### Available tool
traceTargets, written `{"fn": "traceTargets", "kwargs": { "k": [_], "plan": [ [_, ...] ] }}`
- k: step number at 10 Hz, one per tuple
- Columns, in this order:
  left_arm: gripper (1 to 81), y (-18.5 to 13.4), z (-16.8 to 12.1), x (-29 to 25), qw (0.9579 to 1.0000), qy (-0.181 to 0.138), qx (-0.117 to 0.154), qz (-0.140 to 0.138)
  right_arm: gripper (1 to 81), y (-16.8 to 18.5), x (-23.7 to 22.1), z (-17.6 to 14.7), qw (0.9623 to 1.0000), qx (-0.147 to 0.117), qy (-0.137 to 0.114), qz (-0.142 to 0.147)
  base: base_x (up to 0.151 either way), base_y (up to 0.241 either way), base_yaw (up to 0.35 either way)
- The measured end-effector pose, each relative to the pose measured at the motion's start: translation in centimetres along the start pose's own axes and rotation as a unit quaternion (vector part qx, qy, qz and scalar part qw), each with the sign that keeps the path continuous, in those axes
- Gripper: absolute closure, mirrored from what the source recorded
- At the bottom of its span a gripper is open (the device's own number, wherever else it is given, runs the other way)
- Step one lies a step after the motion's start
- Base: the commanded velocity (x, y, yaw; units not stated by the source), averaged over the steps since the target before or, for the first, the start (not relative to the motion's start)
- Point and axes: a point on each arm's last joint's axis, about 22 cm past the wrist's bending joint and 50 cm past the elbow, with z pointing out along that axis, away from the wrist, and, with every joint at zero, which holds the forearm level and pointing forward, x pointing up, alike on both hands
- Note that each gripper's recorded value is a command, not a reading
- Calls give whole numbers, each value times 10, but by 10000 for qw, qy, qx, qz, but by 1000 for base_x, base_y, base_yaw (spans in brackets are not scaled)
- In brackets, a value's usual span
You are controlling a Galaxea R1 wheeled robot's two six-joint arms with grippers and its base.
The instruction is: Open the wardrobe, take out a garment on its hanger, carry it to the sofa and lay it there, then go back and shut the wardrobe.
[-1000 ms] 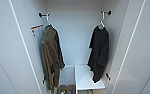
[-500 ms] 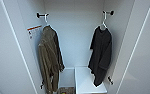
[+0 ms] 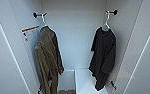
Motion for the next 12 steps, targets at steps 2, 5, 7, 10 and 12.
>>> {"fn": "traceTargets", "kwargs": {
  "k": [2, 5, 7, 10, 12],
  "plan": [
    [10, 0, 0, 1, 10000, 9, -1, 5, 10, 0, 0, 0, 10000, -2, -2, 0, 105, 0, 0],
    [10, 0, 1, 3, 10000, 18, -6, 5, 10, 0, 1, 0, 10000, -3, 1, 0, 25, 0, 0],
    [10, 3, 1, 0, 10000, -7, -16, -1, 10, 0, 0, 0, 10000, -2, -17, -1, 0, 0, 0],
    [10, 4, 2, -18, 9990, -426, 84, -52, 10, 0, -4, 0, 10000, -1, -52, 3, 0, 0, 0],
    [10, 7, 1, -46, 9945, -1010, 212, -171, 10, 0, -4, 0, 10000, -1, -52, -11, 0, 0, 0]
  ]
}}
